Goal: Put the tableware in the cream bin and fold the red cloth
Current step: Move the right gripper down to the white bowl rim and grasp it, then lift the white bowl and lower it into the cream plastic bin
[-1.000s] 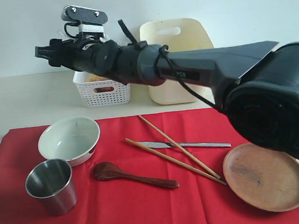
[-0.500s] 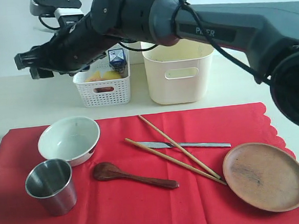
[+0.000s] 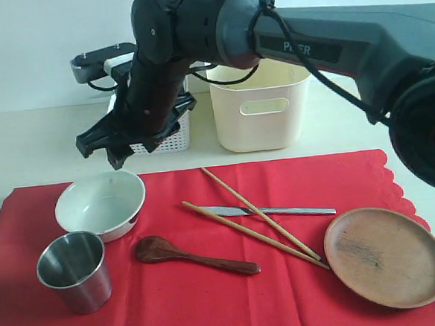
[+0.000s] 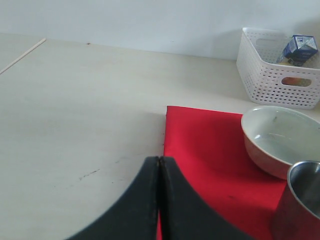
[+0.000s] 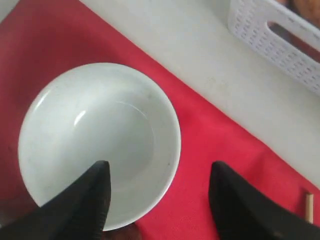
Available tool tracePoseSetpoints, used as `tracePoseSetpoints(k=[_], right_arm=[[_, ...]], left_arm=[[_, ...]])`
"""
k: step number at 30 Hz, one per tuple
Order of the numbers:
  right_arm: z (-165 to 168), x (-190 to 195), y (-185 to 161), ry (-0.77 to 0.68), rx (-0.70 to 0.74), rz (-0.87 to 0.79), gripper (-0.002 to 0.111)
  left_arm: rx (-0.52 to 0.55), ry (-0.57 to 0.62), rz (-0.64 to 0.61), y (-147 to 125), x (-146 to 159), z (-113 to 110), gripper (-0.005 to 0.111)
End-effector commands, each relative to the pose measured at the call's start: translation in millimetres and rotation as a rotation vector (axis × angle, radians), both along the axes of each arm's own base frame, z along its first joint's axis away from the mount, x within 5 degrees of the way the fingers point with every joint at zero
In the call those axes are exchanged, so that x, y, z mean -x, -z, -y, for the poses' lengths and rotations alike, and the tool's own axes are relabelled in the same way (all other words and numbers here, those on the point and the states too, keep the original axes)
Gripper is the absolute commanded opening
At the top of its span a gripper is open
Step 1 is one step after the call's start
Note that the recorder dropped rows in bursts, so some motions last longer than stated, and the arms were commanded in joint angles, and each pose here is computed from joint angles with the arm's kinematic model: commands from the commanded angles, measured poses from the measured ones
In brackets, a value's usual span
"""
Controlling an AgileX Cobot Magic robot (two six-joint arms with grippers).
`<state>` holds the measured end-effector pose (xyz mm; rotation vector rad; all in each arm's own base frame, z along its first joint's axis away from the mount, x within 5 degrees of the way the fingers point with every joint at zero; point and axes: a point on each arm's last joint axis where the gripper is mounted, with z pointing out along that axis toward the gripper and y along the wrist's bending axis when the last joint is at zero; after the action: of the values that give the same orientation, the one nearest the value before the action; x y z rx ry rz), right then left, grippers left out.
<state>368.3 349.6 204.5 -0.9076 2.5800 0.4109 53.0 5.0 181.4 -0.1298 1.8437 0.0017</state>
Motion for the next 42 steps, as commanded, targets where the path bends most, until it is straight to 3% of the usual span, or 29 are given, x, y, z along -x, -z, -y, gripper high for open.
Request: tracePoseSetpoints(k=[1,14,16,21,23,29,42], right_arm=[[-0.4,-5.4,24.3,0.021,0.03,-0.025,0.056],[-7.9,-14.9,72.1,0.142,0.0,-0.064,0.053],[-8.0,-14.9,74.3,0.143,0.002,-0.068,0.044],[-7.4,-12.8,62.8,0.096,0.004,-0.054,0.009],[-6.4,-10.6,52.3,0.075,0.003,-0.051,0.0],[2.0,-0.5,8.1,0.018,0.019,-0.038,0.0],[46.9,35.7,-126.6,-0.018,0.038,0.14,0.0]], left_arm=[[0.001,0.003,0.011,0.1,-0.1,0.2,0.001],[0.001,0.003,0.011,0.1,-0.1,0.2,0.001],[0.001,0.003,0.011,0.1,-0.1,0.2,0.001],[0.001,0.003,0.011,0.1,-0.1,0.2,0.001],[0.001,0.003,0.011,0.1,-0.1,0.2,0.001],[0.001,0.003,0.011,0.1,-0.1,0.2,0.001],[0.001,0.003,0.011,0.1,-0.1,0.2,0.001]])
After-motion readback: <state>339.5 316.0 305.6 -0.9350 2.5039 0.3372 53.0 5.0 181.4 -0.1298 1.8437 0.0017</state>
